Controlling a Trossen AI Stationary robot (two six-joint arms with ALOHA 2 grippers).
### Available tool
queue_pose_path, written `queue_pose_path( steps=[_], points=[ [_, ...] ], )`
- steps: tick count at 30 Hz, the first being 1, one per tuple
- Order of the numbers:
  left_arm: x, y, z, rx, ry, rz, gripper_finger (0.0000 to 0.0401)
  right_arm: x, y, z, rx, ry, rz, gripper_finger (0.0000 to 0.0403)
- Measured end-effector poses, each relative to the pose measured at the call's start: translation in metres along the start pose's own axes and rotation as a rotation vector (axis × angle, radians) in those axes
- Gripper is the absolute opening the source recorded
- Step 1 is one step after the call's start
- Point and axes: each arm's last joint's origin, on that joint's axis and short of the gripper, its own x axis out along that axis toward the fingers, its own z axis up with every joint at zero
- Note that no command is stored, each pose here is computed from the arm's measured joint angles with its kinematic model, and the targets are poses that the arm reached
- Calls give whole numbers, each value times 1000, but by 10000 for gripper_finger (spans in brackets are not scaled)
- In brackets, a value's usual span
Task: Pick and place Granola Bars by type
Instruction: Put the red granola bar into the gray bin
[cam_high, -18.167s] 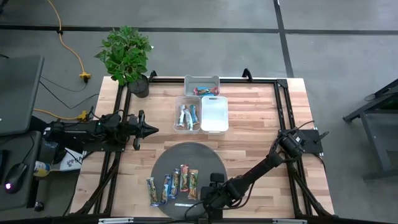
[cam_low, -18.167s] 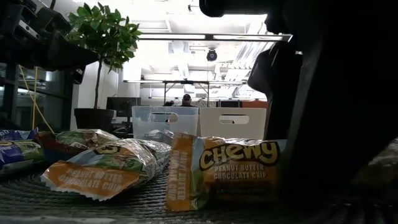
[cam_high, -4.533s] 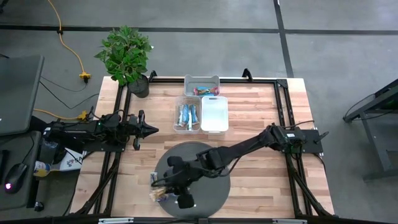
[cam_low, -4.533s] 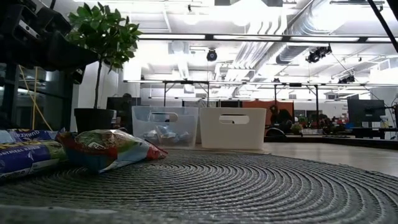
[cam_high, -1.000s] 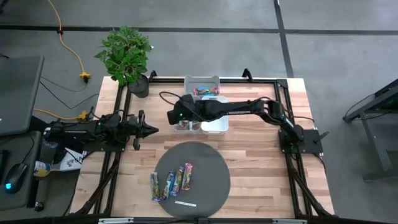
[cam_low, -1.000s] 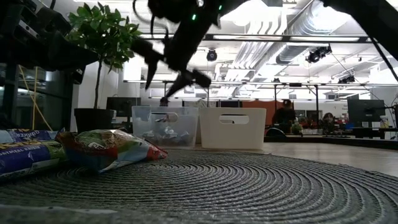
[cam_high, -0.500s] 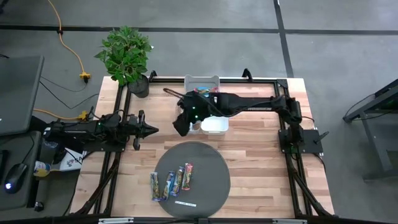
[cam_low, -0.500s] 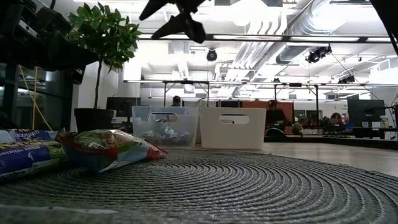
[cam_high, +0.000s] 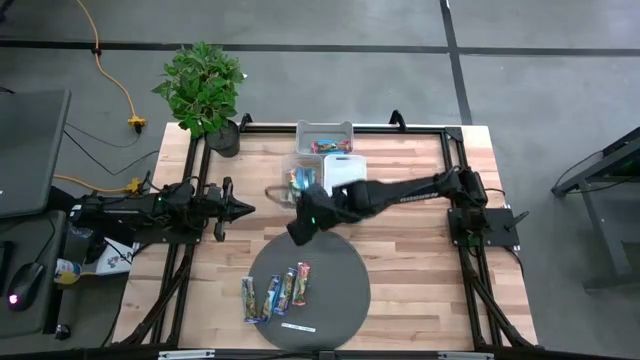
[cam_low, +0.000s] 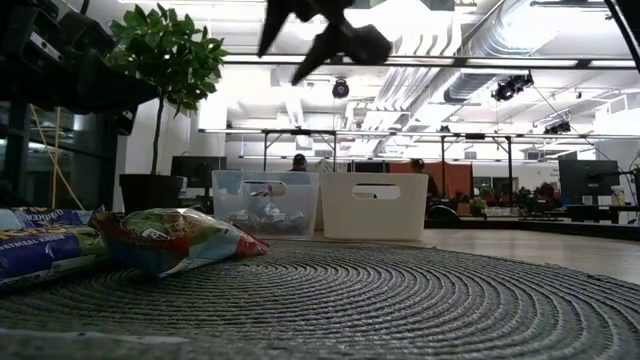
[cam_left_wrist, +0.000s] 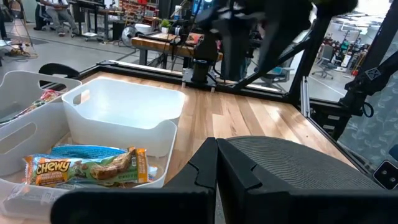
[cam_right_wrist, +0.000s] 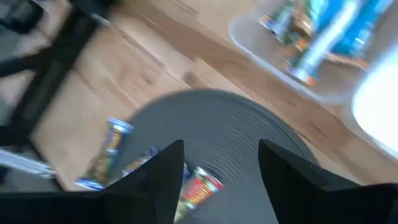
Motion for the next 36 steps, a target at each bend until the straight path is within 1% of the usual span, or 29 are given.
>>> queue_pose_path(
  steps=[2,4,9,14,18,21,27,32,36],
  points=[
    [0,0,0,0,0,0,0,-3,1,-13,10,-37,-73,191],
    [0,0,0,0,0,0,0,-5,2,-23,21,-67,-122,191],
    [0,0,0,0,0,0,0,-4,5,-32,20,-91,-150,191],
    [0,0,0,0,0,0,0,18,8,-48,19,-48,-183,191],
    [0,0,0,0,0,0,0,40,11,-61,58,38,-177,191],
    [0,0,0,0,0,0,0,52,11,-70,116,60,-197,191],
    [0,0,0,0,0,0,0,63,17,-82,261,98,-162,191],
    [0,0,0,0,0,0,0,71,28,-90,345,113,-80,192],
    [0,0,0,0,0,0,0,77,34,-99,405,140,-40,209]
  ],
)
